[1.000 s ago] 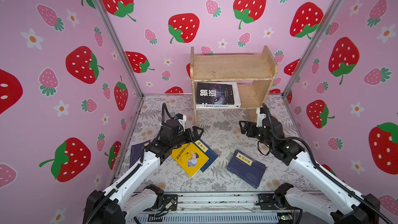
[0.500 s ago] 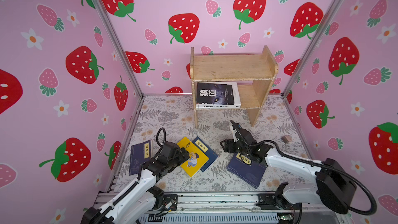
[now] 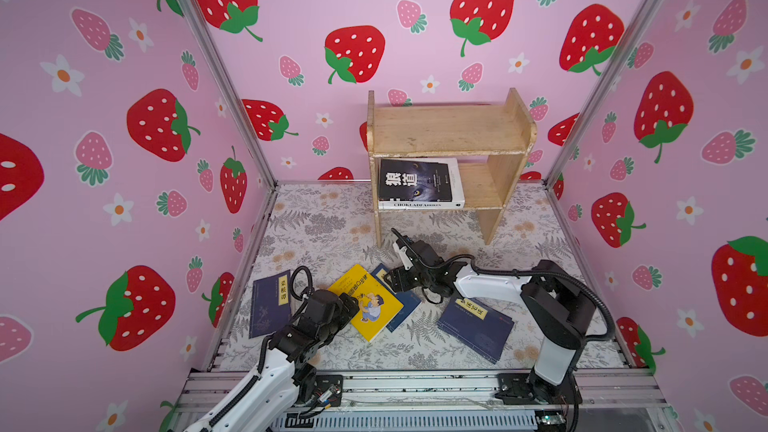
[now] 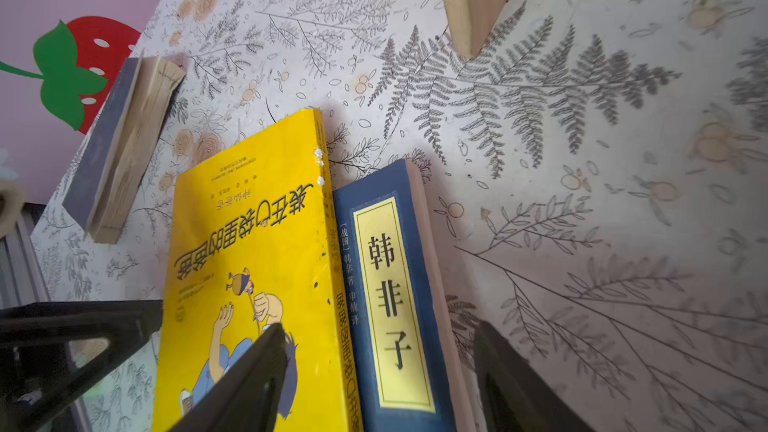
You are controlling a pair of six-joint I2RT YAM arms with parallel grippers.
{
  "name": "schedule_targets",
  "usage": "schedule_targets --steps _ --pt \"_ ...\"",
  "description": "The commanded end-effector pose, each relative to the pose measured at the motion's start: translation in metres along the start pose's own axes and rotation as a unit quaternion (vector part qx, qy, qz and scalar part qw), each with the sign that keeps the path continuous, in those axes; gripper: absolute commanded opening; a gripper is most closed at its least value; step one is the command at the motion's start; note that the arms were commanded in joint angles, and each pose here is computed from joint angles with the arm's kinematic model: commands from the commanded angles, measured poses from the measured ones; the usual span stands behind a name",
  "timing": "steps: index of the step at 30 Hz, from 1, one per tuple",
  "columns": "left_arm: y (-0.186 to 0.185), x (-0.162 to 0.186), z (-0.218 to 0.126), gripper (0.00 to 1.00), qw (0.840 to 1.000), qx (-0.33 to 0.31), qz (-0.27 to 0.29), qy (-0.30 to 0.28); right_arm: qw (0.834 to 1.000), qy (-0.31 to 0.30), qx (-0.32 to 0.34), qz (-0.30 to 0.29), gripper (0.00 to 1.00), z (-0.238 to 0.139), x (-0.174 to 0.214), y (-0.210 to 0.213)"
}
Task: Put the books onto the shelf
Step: 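Move both grippers down to the yellow cartoon-cover book on the table, then grasp the yellow book's edges with both grippers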
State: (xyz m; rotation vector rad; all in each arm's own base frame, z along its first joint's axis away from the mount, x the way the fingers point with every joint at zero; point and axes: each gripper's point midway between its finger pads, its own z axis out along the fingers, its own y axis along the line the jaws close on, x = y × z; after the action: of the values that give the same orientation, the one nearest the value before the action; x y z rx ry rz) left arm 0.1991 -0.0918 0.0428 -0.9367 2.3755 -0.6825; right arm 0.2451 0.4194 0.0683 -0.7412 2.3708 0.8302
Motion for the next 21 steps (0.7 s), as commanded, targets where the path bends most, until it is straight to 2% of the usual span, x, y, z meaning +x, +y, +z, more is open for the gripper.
schedule_targets --steps 1,7,11,14,21 --pt "0.003 -0.005 0.005 1.0 1.0 -0.001 -0.017 -0.018 0.999 0.014 -0.043 -0.025 0.72 0.011 0.0 0.026" --pt "-0.011 -0.014 0.011 1.0 0.999 0.017 -0.017 -0.028 0.997 0.073 -0.015 0.001 0.7 0.039 0.029 0.016" --pt "-0.021 -0.019 0.015 1.0 0.999 0.014 -0.007 -0.028 0.995 0.095 0.001 0.014 0.7 0.042 0.041 0.008" --pt "-0.02 -0.019 0.018 1.0 1.0 0.001 -0.007 -0.023 0.997 0.068 0.035 0.007 0.7 0.03 0.034 0.001" --pt "-0.024 -0.026 0.021 1.0 0.999 0.012 0.0 -0.039 0.993 -0.041 0.103 -0.036 0.73 -0.025 -0.022 -0.007"
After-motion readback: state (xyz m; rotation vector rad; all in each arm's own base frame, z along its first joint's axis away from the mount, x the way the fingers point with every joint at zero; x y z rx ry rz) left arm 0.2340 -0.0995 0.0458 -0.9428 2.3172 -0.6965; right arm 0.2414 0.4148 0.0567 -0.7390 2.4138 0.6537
